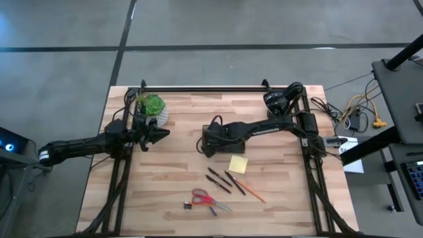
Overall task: Pick and place office supplies into organizer
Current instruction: Put the top black binder clip into the black desk organizer, then put the black binder clip into the black desk organizer
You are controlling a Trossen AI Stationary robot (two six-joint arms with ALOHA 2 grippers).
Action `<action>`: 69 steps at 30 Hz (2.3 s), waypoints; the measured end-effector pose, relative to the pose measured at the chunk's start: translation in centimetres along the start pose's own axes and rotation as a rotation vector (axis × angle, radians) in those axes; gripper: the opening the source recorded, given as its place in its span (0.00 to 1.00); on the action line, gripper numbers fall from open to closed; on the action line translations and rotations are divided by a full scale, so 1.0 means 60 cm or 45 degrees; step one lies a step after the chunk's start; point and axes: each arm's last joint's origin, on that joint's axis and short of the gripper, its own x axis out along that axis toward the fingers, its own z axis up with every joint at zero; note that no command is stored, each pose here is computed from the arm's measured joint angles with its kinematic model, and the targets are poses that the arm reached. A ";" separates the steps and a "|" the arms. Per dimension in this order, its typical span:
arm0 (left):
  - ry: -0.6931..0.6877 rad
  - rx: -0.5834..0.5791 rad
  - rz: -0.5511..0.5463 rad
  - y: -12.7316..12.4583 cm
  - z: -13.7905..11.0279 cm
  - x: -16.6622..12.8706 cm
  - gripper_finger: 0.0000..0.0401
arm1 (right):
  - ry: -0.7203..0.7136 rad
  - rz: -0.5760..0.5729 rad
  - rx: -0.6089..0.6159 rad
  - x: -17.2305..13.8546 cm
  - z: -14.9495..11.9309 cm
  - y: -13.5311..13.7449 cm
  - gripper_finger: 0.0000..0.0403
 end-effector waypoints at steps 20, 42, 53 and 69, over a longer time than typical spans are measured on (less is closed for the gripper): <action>0.000 0.000 0.000 0.000 0.000 0.000 0.11 | -0.006 0.056 0.043 0.010 -0.003 0.012 0.34; -0.298 -0.064 -0.263 -0.034 0.040 -0.008 0.11 | 0.090 0.462 -0.385 -0.088 -0.187 0.144 0.34; -0.496 -0.227 -0.619 -0.071 0.076 -0.030 0.11 | 0.238 0.518 -0.200 -0.141 -0.317 0.170 0.33; 0.027 -0.201 -0.787 -0.145 0.122 0.042 0.11 | 0.338 0.451 -0.138 -0.214 -0.510 0.144 0.33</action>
